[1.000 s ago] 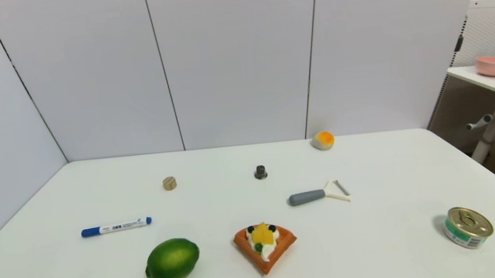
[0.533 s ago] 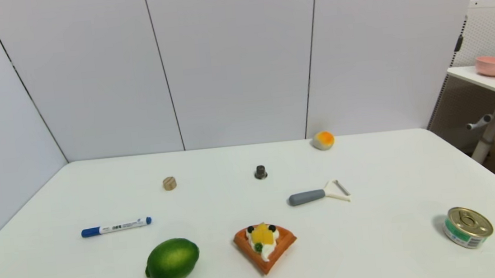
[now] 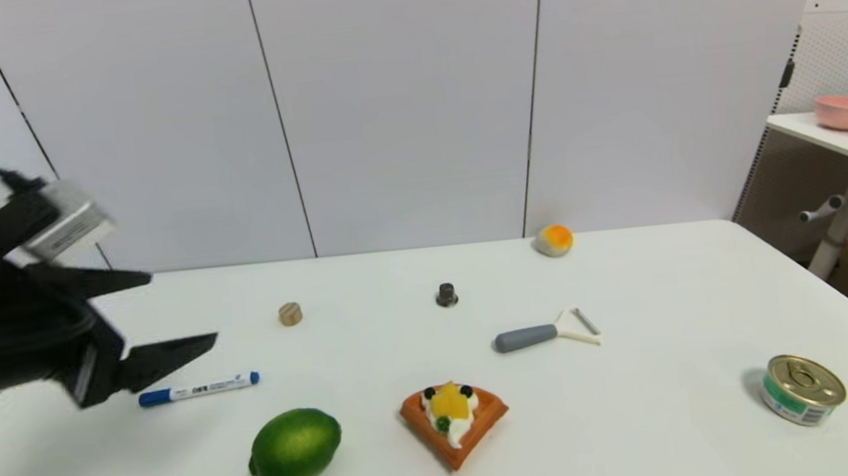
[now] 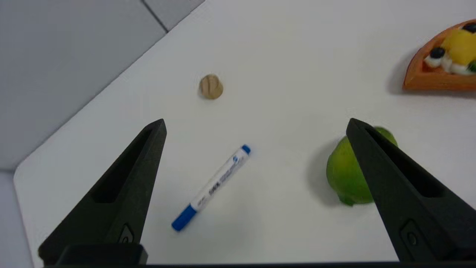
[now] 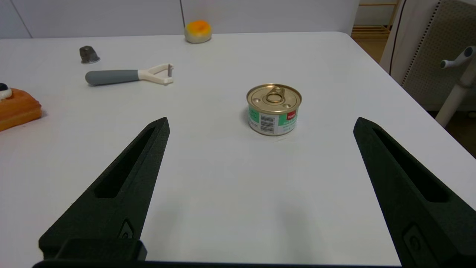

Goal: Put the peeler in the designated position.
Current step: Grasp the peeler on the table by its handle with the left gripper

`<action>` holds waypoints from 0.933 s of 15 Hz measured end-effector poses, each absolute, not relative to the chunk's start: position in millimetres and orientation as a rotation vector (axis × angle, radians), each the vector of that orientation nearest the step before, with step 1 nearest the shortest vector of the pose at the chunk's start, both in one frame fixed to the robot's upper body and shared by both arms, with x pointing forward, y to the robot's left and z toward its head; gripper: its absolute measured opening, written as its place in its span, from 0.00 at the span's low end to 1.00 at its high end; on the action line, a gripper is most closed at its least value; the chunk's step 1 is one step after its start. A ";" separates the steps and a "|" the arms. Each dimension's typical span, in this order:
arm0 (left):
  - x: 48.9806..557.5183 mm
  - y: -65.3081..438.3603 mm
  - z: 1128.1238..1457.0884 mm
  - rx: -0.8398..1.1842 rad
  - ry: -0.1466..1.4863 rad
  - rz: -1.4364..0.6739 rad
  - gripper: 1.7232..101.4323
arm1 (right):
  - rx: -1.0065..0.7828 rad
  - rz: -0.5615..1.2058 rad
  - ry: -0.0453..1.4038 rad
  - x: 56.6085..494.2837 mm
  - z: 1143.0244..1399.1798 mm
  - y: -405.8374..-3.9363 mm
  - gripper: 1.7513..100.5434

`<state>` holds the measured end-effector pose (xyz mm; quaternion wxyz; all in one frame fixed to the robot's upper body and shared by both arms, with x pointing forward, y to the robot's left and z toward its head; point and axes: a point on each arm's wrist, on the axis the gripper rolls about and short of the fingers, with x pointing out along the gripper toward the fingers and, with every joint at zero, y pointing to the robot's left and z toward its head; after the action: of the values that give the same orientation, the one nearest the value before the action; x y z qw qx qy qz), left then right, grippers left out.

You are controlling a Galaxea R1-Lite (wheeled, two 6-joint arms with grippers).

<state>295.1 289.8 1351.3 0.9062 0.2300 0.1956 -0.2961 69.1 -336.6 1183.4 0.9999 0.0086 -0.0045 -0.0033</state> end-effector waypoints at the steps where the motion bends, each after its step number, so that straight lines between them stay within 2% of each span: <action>1: 319.8 272.9 1352.7 0.491 0.400 -0.682 0.96 | 0.017 -0.006 -0.009 69.1 1183.4 -336.5 0.97; 6: 406.3 162.7 1336.2 0.545 0.347 -0.971 0.96 | 0.017 -0.007 -0.009 69.1 1183.4 -336.6 0.97; 10: 426.1 98.3 1300.4 0.532 0.354 -1.180 0.96 | 0.017 -0.007 -0.008 69.2 1183.4 -336.6 0.97; 14: 435.5 69.0 1264.4 0.506 0.400 -1.304 0.96 | 0.016 -0.007 -0.009 69.1 1183.4 -336.6 0.97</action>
<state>435.5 69.0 1264.4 0.7469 0.2315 0.1828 -0.5959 69.1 -336.6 1183.4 1.0000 0.0082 -0.0045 -0.0033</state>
